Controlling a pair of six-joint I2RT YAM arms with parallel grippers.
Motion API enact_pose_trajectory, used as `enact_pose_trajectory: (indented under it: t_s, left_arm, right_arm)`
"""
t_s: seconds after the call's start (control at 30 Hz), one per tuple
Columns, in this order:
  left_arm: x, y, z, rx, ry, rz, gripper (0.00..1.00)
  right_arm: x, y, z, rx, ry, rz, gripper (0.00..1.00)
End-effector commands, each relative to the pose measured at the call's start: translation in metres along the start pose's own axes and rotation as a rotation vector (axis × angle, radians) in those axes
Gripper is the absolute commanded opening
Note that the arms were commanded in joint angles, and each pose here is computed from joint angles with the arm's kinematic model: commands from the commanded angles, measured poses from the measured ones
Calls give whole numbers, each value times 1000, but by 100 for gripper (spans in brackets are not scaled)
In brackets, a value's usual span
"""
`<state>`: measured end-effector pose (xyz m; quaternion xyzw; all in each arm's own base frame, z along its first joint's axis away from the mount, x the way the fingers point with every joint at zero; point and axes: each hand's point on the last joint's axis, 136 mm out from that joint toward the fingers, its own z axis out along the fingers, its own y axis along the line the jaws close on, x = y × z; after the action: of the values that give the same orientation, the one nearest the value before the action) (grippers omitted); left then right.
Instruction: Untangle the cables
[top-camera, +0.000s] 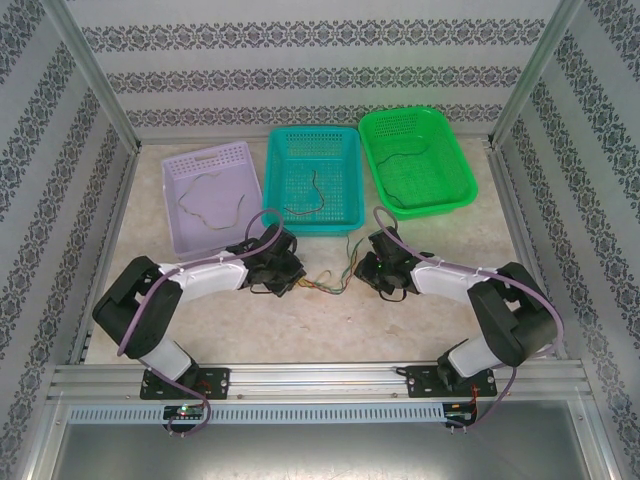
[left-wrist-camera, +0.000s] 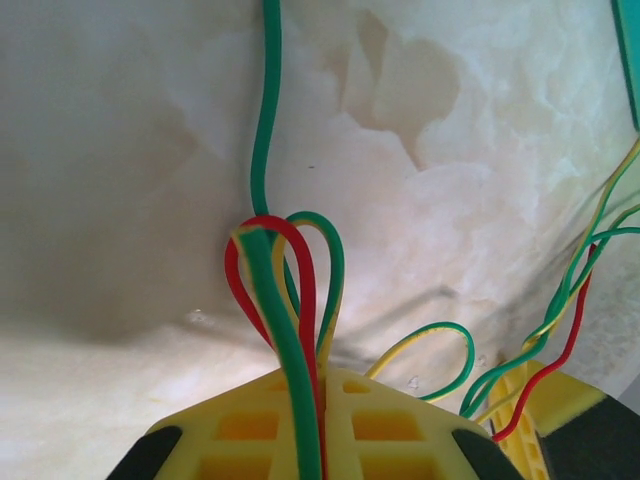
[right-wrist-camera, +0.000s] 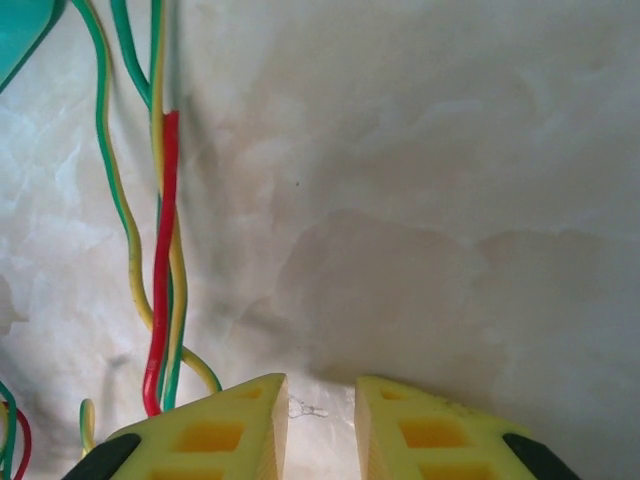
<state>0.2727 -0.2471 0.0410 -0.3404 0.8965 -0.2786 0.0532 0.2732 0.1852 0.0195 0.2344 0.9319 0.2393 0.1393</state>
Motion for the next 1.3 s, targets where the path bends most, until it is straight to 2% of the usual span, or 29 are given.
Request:
enact_pose_trajectory:
  t_s: [0.0, 0.07, 0.2, 0.33, 0.57, 0.7, 0.83, 0.97, 1.03, 1.27]
  left_arm:
    - [5, 14, -6, -51, -12, 30, 0]
    - [4, 16, -8, -64, -14, 39, 0]
    - [6, 17, -15, -75, -12, 83, 0]
    - [10, 17, -18, -55, 4, 125, 0]
    - [14, 22, -17, -39, 10, 122, 0]
    - [13, 18, -18, -33, 6, 130, 0]
    - [13, 17, -19, -31, 7, 135, 0]
    - [13, 17, -19, -32, 9, 136, 0]
    - [13, 19, -21, -42, 5, 137, 0]
    - [4, 37, -38, -138, -59, 147, 0]
  right_arm:
    - [-17, 29, -21, -75, -90, -3, 26]
    - [-17, 29, -35, -76, -126, 0, 29]
    - [-15, 27, -42, -124, -154, 70, 43]
    - [-11, 38, -27, -156, -113, 79, 42]
    - [4, 48, -4, -144, -27, 103, 32]
    - [14, 44, 3, -126, -14, 123, 24]
    - [16, 41, 6, -103, -11, 131, 20]
    - [16, 39, 8, -89, -16, 134, 8]
    - [13, 37, 3, -80, -33, 135, 0]
    - [-10, 19, -36, -32, -123, 89, 0]
